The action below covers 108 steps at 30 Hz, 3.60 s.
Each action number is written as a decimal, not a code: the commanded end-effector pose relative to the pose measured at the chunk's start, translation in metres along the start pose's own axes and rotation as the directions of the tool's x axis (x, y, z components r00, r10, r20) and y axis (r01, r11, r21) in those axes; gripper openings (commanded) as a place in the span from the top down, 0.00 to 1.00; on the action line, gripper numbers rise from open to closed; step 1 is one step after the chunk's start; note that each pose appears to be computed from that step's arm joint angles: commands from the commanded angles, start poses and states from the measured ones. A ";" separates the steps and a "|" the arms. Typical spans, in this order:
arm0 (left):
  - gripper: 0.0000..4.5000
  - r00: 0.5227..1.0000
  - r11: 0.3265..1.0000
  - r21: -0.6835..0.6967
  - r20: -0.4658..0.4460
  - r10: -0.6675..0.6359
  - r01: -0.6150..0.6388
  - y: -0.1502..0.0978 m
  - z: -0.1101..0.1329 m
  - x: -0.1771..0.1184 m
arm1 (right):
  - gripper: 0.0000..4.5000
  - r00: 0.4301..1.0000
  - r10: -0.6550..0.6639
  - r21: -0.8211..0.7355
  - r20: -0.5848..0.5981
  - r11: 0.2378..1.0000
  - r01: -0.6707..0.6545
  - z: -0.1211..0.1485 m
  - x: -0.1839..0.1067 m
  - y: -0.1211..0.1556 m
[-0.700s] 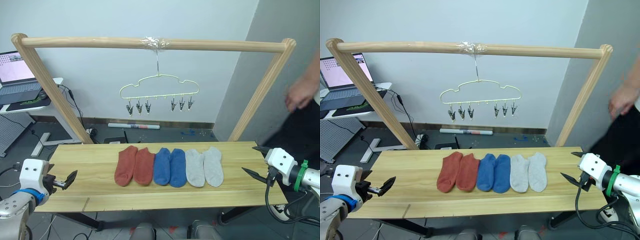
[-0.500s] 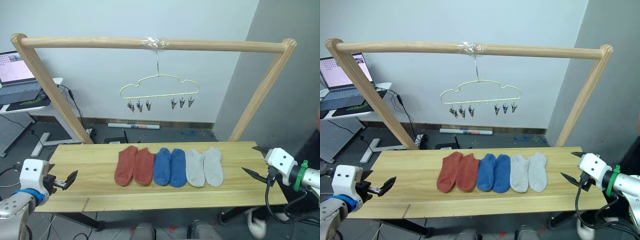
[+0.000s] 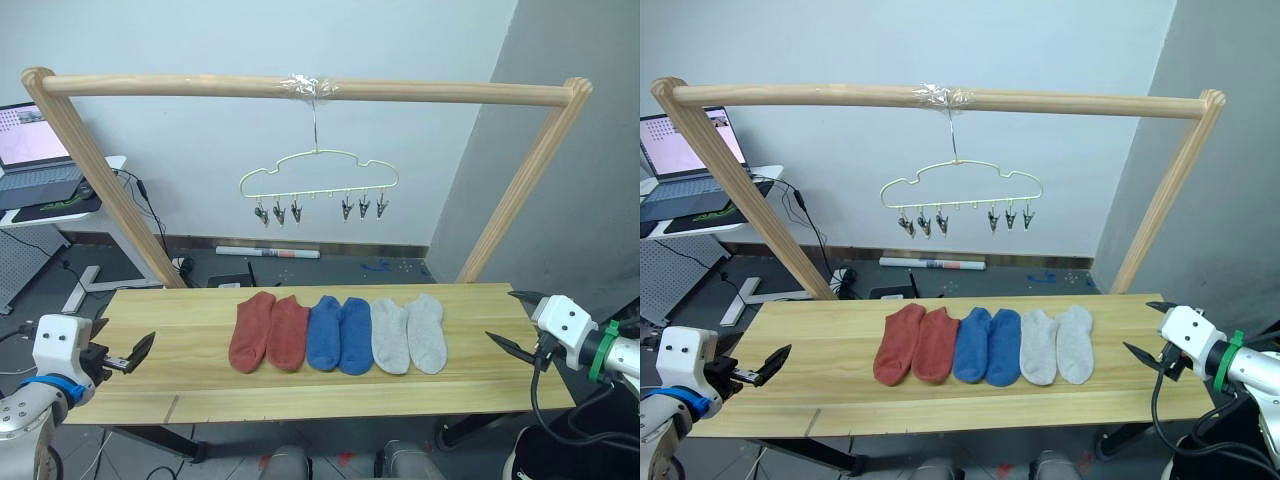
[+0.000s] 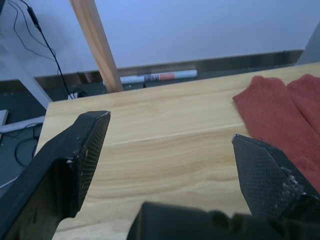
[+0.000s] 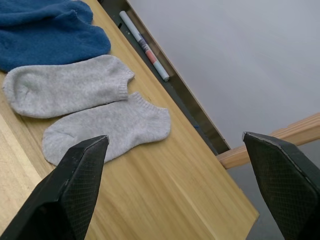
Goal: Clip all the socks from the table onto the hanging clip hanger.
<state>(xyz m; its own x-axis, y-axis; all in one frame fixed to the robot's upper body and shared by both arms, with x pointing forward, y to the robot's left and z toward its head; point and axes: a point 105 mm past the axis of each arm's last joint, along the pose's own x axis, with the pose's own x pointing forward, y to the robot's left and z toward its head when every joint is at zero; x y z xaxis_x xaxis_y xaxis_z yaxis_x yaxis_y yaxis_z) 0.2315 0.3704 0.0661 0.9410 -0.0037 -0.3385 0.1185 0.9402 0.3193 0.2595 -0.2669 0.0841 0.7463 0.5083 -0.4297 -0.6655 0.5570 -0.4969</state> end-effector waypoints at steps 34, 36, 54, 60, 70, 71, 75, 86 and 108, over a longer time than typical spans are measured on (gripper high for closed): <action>0.02 0.838 0.987 -0.058 0.538 -0.097 0.151 -0.076 0.181 0.069 | 0.00 0.881 0.180 0.006 0.438 0.979 -0.202 0.168 0.034 0.020; 0.05 0.828 0.990 -0.090 0.560 -0.042 0.111 -0.073 0.186 0.072 | 0.00 0.874 0.175 0.006 0.454 0.980 -0.200 0.175 0.040 0.020; 0.26 0.795 0.969 -0.242 0.598 0.104 0.055 -0.079 0.202 0.103 | 0.00 0.868 0.207 -0.028 0.451 0.976 -0.218 0.195 0.042 0.016; 0.26 0.773 0.965 -0.260 0.621 0.134 0.041 -0.080 0.209 0.109 | 0.00 0.869 0.214 -0.036 0.446 0.975 -0.221 0.198 0.040 0.014; 0.26 0.739 0.955 -0.297 0.644 0.200 0.000 -0.074 0.215 0.106 | 0.00 0.870 0.215 -0.047 0.444 0.975 -0.217 0.197 0.042 0.007; 0.26 0.735 0.954 -0.300 0.647 0.201 0.003 -0.074 0.217 0.105 | 0.00 0.870 0.214 -0.050 0.444 0.975 -0.215 0.198 0.043 0.005; 0.26 0.729 0.949 -0.317 0.651 0.210 0.009 -0.076 0.220 0.106 | 0.00 0.867 0.213 -0.057 0.451 0.976 -0.210 0.200 0.045 0.002; 0.26 0.722 0.945 -0.326 0.652 0.231 -0.008 -0.073 0.226 0.108 | 0.00 0.836 0.200 -0.053 0.511 0.978 -0.201 0.214 0.047 -0.001; 0.72 0.696 0.954 -0.300 0.685 0.212 0.005 -0.079 0.237 0.107 | 0.00 0.823 0.209 -0.027 0.528 0.973 -0.230 0.220 0.046 -0.001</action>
<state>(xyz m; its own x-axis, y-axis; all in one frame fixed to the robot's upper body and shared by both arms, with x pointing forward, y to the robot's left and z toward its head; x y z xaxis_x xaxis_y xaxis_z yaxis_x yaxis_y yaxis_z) 0.4007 0.2206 0.1989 0.9249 -0.0161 0.3800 0.0098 0.9998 0.0184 0.2991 -0.1000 0.2195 0.4788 0.8738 -0.0847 -0.8305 0.4196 -0.3664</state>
